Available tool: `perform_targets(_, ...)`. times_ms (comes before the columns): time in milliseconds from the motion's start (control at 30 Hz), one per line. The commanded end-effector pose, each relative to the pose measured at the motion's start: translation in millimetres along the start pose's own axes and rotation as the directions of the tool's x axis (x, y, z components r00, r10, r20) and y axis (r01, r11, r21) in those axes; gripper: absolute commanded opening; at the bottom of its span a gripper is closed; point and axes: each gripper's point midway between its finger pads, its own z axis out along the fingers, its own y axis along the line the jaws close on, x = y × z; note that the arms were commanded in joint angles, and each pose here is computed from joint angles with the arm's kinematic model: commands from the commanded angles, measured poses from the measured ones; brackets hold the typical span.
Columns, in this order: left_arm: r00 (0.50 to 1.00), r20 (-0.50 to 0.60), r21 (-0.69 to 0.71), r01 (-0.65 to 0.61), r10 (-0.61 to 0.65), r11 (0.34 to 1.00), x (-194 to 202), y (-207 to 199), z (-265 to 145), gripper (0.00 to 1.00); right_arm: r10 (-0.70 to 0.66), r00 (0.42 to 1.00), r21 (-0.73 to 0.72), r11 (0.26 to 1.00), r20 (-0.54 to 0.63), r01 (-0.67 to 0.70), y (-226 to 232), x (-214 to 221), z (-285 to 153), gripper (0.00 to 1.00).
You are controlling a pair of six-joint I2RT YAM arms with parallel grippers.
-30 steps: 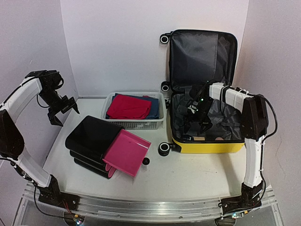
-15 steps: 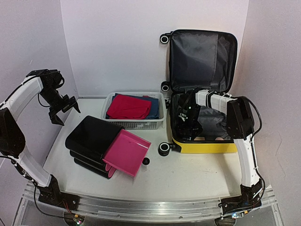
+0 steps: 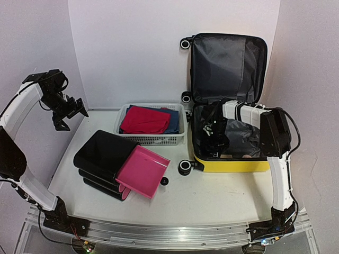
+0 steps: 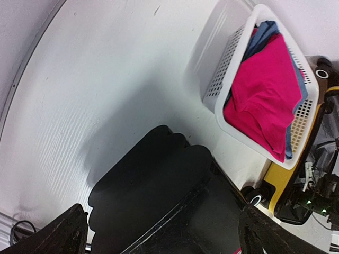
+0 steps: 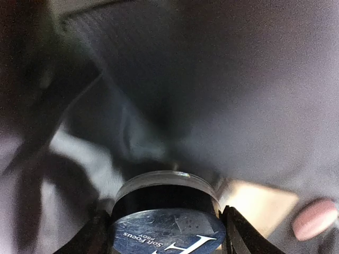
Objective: Open, take out, and arrange the luggage
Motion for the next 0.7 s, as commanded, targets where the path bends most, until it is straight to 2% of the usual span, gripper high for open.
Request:
perform_targets(0, 0.995, 0.083, 0.041, -0.066, 0.062, 0.997, -1.8, -5.3, -18.3, 0.99, 0.011, 0.970, -0.027, 1.000, 0.244, -0.004, -0.7, -4.2, -93.8, 0.32)
perform_targets(100, 0.995, 0.065, 0.043, -0.072, 0.069, 0.996, 3.9, -3.1, -15.3, 0.99, 0.017, 0.956, -0.082, 0.997, 0.292, 0.007, 4.6, 11.3, -122.1, 0.29)
perform_targets(200, 0.997, 0.029, 0.064, -0.074, 0.073, 0.995, 14.3, -2.4, -11.0, 0.98, 0.034, 0.940, -0.214, 0.976, 0.341, 0.043, 25.9, 18.9, -149.2, 0.27)
perform_targets(333, 0.996, -0.019, 0.106, -0.081, 0.084, 0.991, 32.9, -1.7, -8.8, 0.97, -0.013, 0.899, -0.368, 0.910, 0.438, 0.192, 81.6, 22.2, -185.5, 0.27)
perform_targets(433, 0.994, -0.057, 0.145, -0.083, 0.092, 0.986, 46.8, -2.6, -7.9, 0.97, -0.138, 0.833, -0.365, 0.852, 0.535, 0.376, 136.1, 32.0, -209.8, 0.27)
perform_targets(533, 0.993, -0.068, 0.165, -0.086, 0.098, 0.983, 57.0, -1.9, -10.0, 0.96, -0.286, 0.762, -0.327, 0.776, 0.581, 0.540, 193.5, 49.9, -214.3, 0.28)
perform_targets(667, 0.991, -0.082, 0.198, -0.090, 0.108, 0.976, 66.6, -3.4, -12.9, 0.97, -0.421, 0.671, -0.221, 0.723, 0.610, 0.654, 241.8, 60.7, -208.0, 0.29)
